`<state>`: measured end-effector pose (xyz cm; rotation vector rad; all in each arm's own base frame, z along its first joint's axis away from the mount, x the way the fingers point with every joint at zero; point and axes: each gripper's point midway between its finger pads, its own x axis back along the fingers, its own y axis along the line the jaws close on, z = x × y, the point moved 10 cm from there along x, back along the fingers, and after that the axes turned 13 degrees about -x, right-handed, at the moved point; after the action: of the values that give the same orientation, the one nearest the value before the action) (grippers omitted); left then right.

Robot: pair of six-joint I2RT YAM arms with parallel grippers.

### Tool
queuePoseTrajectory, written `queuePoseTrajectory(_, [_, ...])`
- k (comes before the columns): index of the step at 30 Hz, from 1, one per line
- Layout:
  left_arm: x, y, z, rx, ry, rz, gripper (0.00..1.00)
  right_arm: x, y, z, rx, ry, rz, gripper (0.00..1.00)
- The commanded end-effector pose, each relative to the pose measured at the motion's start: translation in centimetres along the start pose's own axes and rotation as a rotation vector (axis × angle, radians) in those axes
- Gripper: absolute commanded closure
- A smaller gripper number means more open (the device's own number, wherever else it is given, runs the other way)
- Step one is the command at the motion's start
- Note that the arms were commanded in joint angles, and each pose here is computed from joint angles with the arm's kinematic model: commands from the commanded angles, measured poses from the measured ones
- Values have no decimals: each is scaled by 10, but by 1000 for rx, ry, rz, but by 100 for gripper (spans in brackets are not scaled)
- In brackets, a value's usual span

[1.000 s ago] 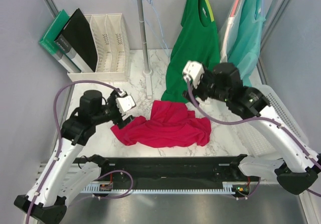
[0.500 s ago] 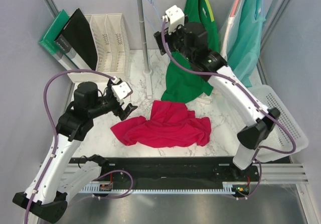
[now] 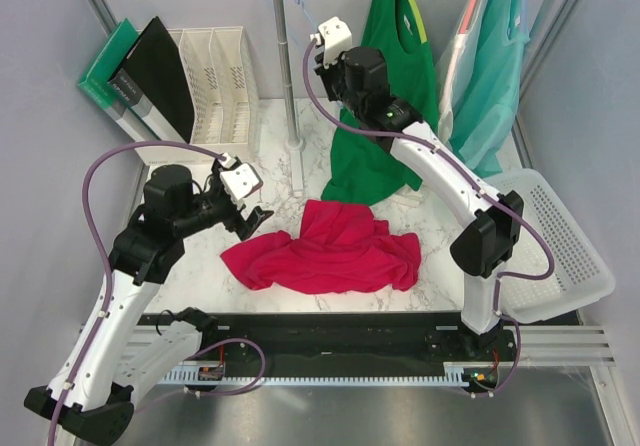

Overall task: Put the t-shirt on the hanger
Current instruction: Pick up the hanger from the clothesline.

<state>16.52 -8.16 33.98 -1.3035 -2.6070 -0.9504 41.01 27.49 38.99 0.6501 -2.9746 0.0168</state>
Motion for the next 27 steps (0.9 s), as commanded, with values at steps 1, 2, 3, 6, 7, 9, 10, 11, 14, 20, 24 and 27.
queuePoseTrajectory(1, [0, 6, -6, -2, -30, -36, 8, 4, -3, -42, -36, -166, 29, 92])
queuePoseTrajectory(2, [-1, 6, -6, 1, -29, -35, 8, 5, -5, -45, -33, -177, 36, 98])
queuePoseTrajectory(3, [-2, 7, -6, 0, -28, -34, 8, 8, -9, -51, -39, -198, 44, 100])
queuePoseTrajectory(6, [-4, 8, -6, 4, -28, -30, 8, 18, -15, -69, -45, -265, 68, 100])
queuePoseTrajectory(7, [-4, 8, -7, 4, -31, -30, 8, 20, -16, -75, -50, -296, 79, 100])
queuePoseTrajectory(9, [-5, 8, -6, 6, -30, -24, 8, 28, -23, -86, -74, -330, 106, 100])
queuePoseTrajectory(10, [-5, 8, -6, 8, -30, -24, 8, 31, -26, -92, -89, -345, 112, 100])
queuePoseTrajectory(11, [-5, 8, -7, 9, -31, -23, 8, 37, -28, -98, -104, -361, 116, 100])
queuePoseTrajectory(14, [-7, 8, -6, 12, -31, -14, 8, 45, -34, -107, -150, -382, 112, 100])
queuePoseTrajectory(20, [-9, 8, -5, 15, -25, -11, 8, 65, -44, -116, -230, -368, 44, 100])
queuePoseTrajectory(24, [-10, 9, -5, 28, -16, -20, 6, 82, -50, -107, -212, -303, 43, 100])
queuePoseTrajectory(27, [-14, 9, -3, 55, 5, 1, 6, 99, -54, -92, -182, -232, 61, 100])
